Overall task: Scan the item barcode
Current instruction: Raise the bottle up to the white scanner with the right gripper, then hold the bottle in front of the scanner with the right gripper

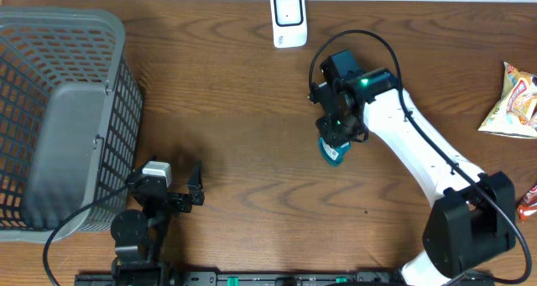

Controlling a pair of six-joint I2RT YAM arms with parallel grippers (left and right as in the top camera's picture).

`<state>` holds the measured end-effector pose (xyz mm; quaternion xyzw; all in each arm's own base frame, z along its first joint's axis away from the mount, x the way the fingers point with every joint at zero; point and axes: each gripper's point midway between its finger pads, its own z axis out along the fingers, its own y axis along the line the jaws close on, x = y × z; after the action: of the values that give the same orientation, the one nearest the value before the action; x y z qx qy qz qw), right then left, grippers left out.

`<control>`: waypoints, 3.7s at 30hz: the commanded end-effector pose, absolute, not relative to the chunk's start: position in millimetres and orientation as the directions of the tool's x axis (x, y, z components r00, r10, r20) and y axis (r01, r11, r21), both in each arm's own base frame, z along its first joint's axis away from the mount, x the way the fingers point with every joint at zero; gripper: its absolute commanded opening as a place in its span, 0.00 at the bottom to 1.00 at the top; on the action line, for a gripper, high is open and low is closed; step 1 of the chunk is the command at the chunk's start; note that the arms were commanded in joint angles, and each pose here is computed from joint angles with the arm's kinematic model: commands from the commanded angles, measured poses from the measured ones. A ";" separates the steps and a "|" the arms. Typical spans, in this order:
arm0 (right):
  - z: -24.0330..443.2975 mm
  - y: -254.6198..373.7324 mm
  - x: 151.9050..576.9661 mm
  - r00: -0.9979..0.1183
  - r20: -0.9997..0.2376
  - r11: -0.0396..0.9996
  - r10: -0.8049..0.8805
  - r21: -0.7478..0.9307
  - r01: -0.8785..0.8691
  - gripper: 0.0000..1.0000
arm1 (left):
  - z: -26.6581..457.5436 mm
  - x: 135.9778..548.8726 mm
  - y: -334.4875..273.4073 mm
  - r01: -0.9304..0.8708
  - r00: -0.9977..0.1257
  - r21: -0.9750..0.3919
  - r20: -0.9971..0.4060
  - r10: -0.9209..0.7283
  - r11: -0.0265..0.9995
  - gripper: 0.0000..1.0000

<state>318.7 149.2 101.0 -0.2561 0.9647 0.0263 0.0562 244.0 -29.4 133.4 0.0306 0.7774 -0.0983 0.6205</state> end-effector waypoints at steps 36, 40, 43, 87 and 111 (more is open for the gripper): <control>257.3 173.3 419.0 -0.620 -0.555 0.817 -0.554 -0.216 -0.535 0.03 | 117.5 242.5 -30.5 0.172 -0.266 -0.119 -0.961 -0.070 0.978 0.98; 260.1 170.5 423.6 -0.615 -0.563 0.821 -0.552 -0.239 -0.518 0.02 | 117.5 242.5 -30.5 0.172 -0.266 -0.119 -0.961 -0.070 0.978 0.98; 266.2 171.1 431.2 -0.574 -0.578 0.802 -0.580 -0.282 -0.527 0.04 | 117.5 242.5 -30.5 0.172 -0.266 -0.119 -0.961 -0.070 0.978 0.98; 212.0 266.4 591.9 -0.245 -0.365 0.370 -0.898 -0.929 0.029 0.06 | 117.5 242.5 -30.5 0.172 -0.266 -0.119 -0.961 -0.070 0.978 0.98; 174.4 292.2 607.0 -0.150 -0.341 0.343 -0.928 -0.939 0.012 0.05 | 117.5 242.5 -30.5 0.172 -0.266 -0.119 -0.961 -0.070 0.978 0.98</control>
<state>602.5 286.6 140.9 -0.3912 0.6282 -0.4463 0.5032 244.0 -29.4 133.4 0.0306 0.7774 -0.0983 0.6205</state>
